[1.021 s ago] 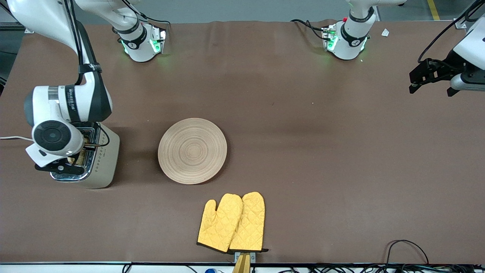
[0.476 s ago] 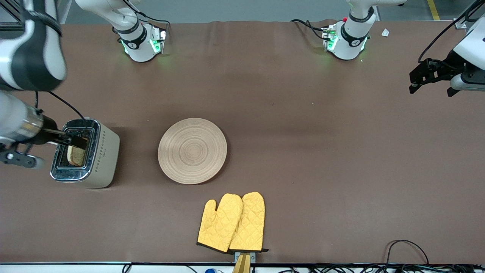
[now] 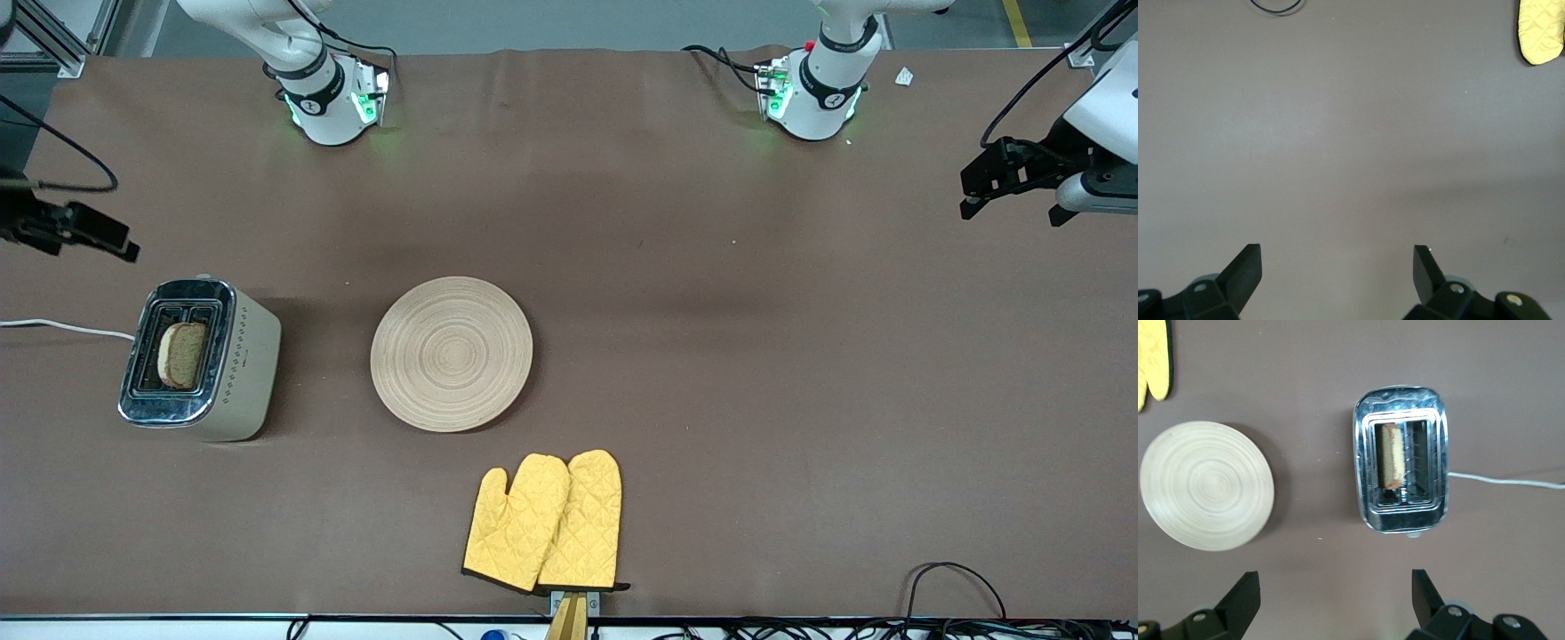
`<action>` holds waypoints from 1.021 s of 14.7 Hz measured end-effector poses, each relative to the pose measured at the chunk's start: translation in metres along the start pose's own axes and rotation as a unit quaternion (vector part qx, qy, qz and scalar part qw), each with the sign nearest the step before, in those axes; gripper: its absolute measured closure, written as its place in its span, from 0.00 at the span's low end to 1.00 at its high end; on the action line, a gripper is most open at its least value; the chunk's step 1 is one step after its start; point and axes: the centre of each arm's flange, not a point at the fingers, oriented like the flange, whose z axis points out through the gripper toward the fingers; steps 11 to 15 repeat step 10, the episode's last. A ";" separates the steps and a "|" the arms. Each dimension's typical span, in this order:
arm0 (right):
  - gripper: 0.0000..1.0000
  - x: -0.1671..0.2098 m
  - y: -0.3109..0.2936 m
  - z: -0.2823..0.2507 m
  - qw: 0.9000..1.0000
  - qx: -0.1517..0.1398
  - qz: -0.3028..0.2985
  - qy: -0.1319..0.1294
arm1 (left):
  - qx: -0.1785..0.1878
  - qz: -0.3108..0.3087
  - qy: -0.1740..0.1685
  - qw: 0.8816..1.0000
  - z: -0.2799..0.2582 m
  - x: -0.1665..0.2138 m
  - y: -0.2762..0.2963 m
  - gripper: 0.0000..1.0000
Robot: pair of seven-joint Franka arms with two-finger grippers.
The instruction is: Move plate and put bread in toaster
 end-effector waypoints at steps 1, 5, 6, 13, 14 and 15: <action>0.00 -0.001 0.002 -0.001 1.000 -0.005 -0.019 0.001 | 0.000 0.000 0.000 1.000 0.000 0.000 0.000 0.00; 0.00 0.005 0.000 0.011 0.999 -0.012 -0.040 -0.004 | 0.000 0.000 0.000 1.000 0.000 0.000 0.000 0.00; 0.00 0.005 -0.001 0.012 0.999 -0.012 -0.042 -0.005 | 0.000 0.000 0.000 1.000 0.000 0.000 0.000 0.00; 0.00 0.006 -0.010 0.012 0.999 -0.012 -0.051 -0.003 | 0.000 0.000 0.002 1.000 -0.002 0.000 0.000 0.00; 0.00 0.006 -0.010 0.012 0.999 -0.012 -0.051 -0.003 | 0.000 0.000 0.002 1.000 -0.002 0.000 0.000 0.00; 0.00 0.006 -0.010 0.012 0.999 -0.012 -0.051 -0.003 | 0.000 0.000 0.002 1.000 -0.002 0.000 0.000 0.00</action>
